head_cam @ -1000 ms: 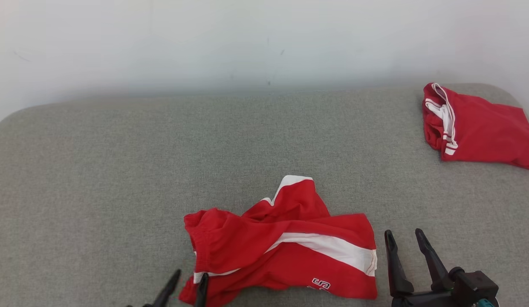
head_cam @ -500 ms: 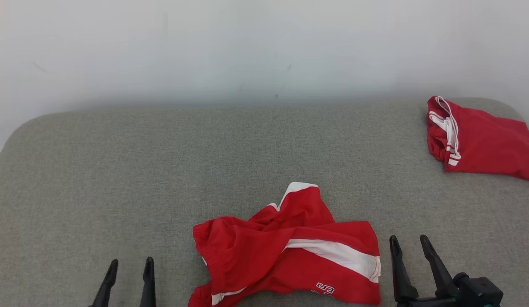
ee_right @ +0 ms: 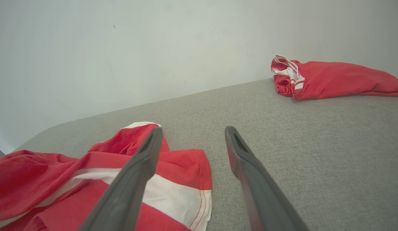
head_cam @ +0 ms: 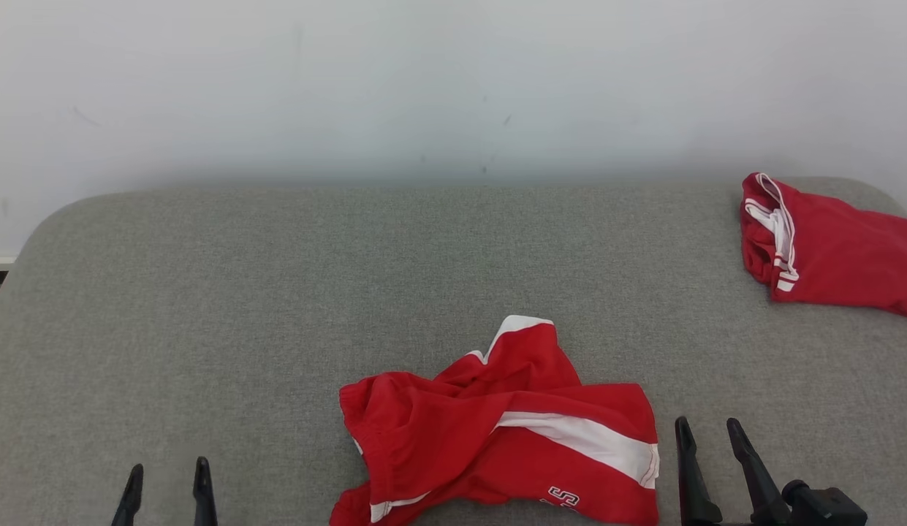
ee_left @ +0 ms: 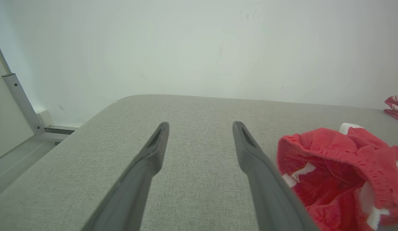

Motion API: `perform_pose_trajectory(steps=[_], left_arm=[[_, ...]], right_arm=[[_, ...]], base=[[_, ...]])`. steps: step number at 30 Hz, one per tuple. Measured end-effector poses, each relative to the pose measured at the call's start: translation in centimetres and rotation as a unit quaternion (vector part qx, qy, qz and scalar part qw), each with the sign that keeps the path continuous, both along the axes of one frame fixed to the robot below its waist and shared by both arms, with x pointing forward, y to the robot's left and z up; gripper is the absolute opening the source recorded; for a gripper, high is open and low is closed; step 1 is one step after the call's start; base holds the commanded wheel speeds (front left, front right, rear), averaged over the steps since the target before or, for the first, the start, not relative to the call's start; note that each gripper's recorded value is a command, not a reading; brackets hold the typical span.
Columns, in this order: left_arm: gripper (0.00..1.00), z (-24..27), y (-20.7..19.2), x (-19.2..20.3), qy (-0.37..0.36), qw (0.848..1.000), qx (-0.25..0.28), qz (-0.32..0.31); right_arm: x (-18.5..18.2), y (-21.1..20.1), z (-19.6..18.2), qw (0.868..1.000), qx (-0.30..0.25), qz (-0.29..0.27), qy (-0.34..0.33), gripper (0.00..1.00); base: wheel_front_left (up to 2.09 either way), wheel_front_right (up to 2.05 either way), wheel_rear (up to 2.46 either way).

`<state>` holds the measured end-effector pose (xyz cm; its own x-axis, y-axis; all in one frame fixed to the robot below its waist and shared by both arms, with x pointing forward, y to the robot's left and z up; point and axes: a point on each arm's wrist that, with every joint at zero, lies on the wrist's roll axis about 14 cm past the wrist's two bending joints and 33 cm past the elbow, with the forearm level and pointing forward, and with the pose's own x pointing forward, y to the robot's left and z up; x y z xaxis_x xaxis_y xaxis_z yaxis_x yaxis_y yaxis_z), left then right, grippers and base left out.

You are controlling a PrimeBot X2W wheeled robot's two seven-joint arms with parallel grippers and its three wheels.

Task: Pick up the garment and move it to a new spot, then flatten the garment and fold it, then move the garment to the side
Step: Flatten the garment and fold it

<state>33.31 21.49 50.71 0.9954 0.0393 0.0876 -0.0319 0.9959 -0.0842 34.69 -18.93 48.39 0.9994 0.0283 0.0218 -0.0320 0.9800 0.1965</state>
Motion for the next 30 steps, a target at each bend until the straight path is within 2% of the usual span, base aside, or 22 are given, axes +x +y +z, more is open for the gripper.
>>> perform_pose_trajectory(steps=[14, 22, 30], left_arm=[[1.00, -0.4, -1.6, -0.2, 0.006, 1.000, 0.012, -0.027], [1.00, -1.4, -9.0, -0.8, 0.022, 0.989, -0.013, -0.146], [1.00, -5.1, -12.0, -1.6, 0.086, 0.975, -0.026, -0.202]], right_arm=[[-0.4, -0.6, -1.3, 1.000, -0.005, -0.009, 0.021, 1.00], [-0.2, -1.1, -3.5, 0.998, -0.014, -0.013, 0.058, 1.00], [0.6, -0.5, -6.0, 0.995, -0.016, -0.005, 0.100, 1.00]], base=[[0.00, 0.00, 0.00], [0.00, 0.00, 0.00], [0.00, 0.00, 0.00]])
